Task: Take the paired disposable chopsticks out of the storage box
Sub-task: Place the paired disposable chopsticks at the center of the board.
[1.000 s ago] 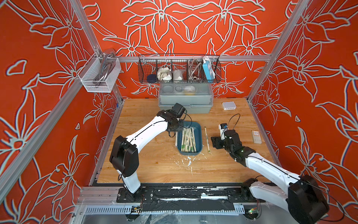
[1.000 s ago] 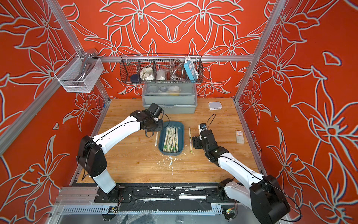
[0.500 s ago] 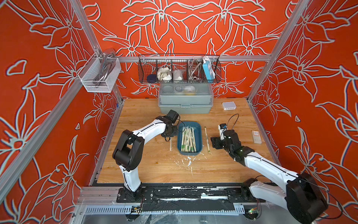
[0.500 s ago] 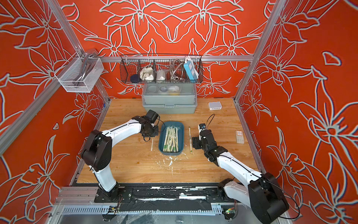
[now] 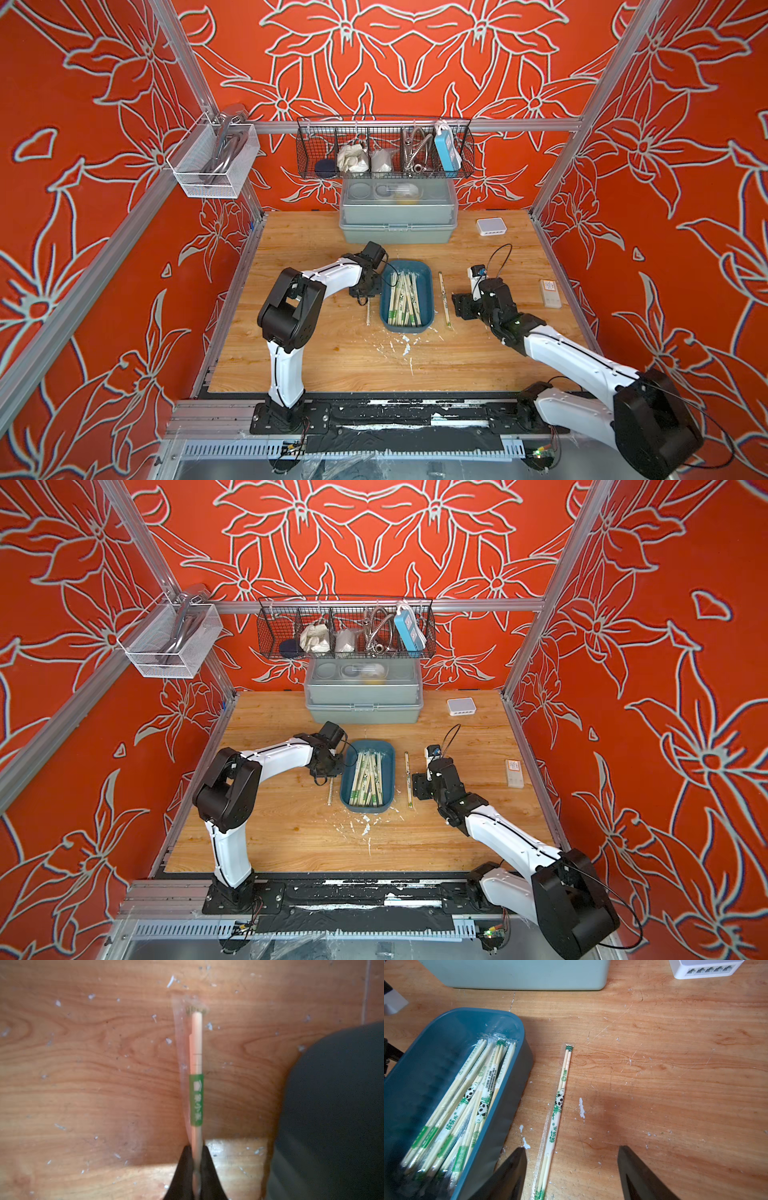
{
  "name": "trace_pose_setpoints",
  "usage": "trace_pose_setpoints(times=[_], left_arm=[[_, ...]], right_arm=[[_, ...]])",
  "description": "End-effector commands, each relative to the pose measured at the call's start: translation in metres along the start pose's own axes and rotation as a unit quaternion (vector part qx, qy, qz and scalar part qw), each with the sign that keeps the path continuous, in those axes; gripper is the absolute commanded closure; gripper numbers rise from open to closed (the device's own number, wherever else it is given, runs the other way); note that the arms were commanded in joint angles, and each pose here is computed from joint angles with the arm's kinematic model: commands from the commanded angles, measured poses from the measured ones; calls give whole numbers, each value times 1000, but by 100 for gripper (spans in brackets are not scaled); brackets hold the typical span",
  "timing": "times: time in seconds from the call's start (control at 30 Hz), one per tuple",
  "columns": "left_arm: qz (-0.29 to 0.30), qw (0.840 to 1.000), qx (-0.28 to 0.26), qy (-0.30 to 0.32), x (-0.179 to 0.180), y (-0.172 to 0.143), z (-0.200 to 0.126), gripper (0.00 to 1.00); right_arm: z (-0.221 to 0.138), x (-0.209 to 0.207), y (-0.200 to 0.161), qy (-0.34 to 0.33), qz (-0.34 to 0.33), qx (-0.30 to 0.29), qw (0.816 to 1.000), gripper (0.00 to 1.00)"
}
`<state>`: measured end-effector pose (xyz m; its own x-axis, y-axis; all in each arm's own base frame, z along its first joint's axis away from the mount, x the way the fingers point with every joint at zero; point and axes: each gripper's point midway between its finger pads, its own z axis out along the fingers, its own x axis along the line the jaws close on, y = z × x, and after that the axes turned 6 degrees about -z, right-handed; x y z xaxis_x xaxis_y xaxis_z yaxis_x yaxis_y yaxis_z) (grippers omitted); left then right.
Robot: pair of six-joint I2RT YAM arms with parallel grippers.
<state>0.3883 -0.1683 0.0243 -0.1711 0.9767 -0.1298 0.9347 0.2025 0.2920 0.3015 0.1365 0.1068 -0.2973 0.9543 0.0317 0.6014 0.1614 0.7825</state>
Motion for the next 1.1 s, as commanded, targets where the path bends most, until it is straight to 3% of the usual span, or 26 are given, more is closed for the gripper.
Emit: trace_pose_setpoints(times=[0.0,0.17,0.53,0.73,0.83,0.97,1.07], left_arm=[[-4,1000,13,15,9,-7,10,90],[-7,1000,11,14,9,-6,7,75],[-11,1000,-16,14,15,-2,-24,72],[-11,998,-56,-14,14,2,-52,61],[-4,998,-67,-18,16,3,-63,60],[11,993,-96,-67,8,0,-78,58],[25,983,-146,-111,9,-6,-96,57]], right_arm=[[0,2,6,1,-3,-6,1000,26],[1,2,5,0,-3,-4,1000,26],[2,4,6,6,-4,-2,1000,26],[-1,7,7,14,-10,-11,1000,26],[-2,11,9,26,-12,-16,999,26],[-8,27,18,67,-13,-14,998,27],[-20,52,34,117,-23,11,993,33]])
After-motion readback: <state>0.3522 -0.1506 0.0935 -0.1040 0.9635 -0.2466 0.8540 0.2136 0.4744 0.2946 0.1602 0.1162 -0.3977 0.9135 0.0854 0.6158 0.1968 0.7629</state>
